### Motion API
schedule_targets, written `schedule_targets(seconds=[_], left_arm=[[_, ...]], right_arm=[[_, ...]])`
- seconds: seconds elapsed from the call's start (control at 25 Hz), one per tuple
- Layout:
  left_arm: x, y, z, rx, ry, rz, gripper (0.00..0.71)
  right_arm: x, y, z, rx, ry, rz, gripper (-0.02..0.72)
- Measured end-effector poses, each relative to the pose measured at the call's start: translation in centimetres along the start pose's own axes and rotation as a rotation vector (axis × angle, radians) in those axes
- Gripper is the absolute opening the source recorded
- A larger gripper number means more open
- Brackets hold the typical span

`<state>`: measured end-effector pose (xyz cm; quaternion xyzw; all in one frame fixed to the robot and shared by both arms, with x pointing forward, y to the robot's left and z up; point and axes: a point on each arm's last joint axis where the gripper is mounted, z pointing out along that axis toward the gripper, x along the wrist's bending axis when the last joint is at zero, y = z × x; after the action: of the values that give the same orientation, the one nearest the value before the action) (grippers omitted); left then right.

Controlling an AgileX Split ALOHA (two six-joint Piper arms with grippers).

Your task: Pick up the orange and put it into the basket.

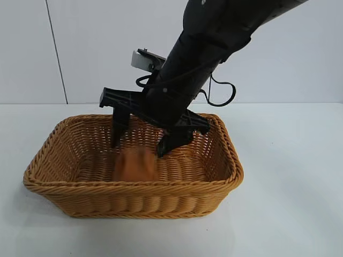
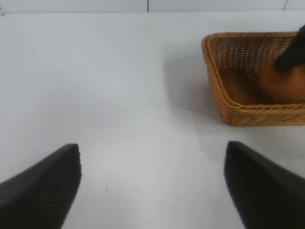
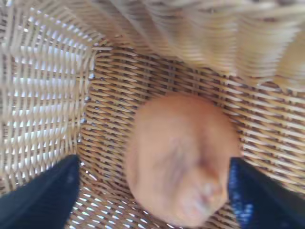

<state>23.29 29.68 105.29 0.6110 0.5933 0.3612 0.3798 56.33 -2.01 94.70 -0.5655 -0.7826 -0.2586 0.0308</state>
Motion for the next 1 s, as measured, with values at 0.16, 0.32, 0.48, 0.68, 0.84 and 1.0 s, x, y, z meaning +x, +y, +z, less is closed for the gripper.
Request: schedule_targets(seconds=[0.16,0.32,0.48,0.68,0.84,1.0], left_arm=[[0.0,0.0,0.0,0.000,0.000,0.000,0.585],[0.0,0.0,0.0,0.000,0.000,0.000,0.585],[0.0,0.0,0.0,0.000,0.000,0.000,0.585],[0.0,0.0,0.0,0.000,0.000,0.000,0.585],[0.0,0.0,0.0,0.000,0.000,0.000,0.585],[0.0,0.0,0.0,0.000,0.000,0.000,0.585]], right_arm=[[-0.2,1.7,-2.5,0.043,-0.017,-0.030,0.671],[-1.3,4.4,-6.2,0.101,-0.096,-0.055,0.673],[-3.4,6.7,-9.7,0.074,-0.194,-0.041,0.673],[-9.1,7.6,-12.1,0.102,-0.337,0.049,0.673],[-15.2,7.9,-14.4,0.083,-0.417,0.162,0.673],[-21.2,7.4,-16.9,0.062,-0.473,0.282,0.673]])
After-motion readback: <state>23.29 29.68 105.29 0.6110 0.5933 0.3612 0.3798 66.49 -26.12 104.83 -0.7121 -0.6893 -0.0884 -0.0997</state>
